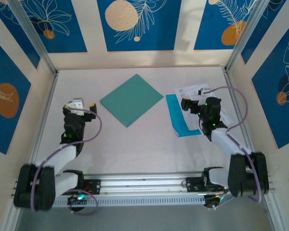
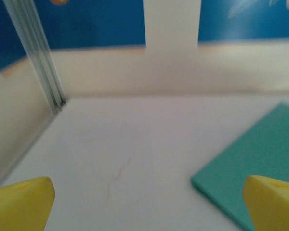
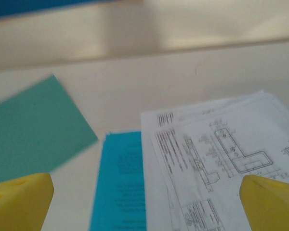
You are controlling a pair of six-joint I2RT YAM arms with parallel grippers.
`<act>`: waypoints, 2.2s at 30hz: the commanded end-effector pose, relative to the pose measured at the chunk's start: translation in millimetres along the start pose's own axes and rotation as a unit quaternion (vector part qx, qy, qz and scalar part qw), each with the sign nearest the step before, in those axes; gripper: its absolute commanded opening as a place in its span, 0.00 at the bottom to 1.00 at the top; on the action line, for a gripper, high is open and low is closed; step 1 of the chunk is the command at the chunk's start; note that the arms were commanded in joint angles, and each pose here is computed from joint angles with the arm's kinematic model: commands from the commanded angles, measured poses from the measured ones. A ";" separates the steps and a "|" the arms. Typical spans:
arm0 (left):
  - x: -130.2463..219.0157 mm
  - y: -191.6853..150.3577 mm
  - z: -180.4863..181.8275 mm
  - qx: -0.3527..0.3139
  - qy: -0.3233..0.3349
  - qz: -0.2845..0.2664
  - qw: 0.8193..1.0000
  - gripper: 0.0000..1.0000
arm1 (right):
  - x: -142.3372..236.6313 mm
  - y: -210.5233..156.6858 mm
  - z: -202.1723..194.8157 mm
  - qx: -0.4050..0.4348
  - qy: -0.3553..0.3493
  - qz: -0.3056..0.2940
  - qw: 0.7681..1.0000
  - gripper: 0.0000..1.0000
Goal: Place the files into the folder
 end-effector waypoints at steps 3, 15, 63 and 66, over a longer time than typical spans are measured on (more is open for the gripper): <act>33.5 19.5 0.8 0.217 0.015 0.152 0.964 1.00 | 53.6 -11.2 -17.0 -0.366 -0.117 0.130 0.914 0.99; -29.2 -4.8 -126.7 0.191 -0.203 0.406 0.870 0.69 | 61.4 -29.4 96.9 -0.256 0.009 0.311 0.915 0.62; 56.1 -171.2 -207.5 0.396 0.057 0.454 0.796 0.24 | 61.5 -108.8 118.6 -0.250 0.013 0.451 0.857 0.58; 70.2 -170.8 -217.9 0.417 0.057 0.441 0.793 0.24 | 60.4 -115.5 118.2 -0.249 0.012 0.459 0.853 0.58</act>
Point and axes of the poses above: each hand's point on the last joint's axis, 136 mm out from that joint toward the fingers, its own x axis back along the fingers, its own z axis along the line the jaws close on, y = z × x, the point moved 5 cm from there along x, back along the fingers, and after that the axes turned 3 degrees about -x, right-handed, at the moved point
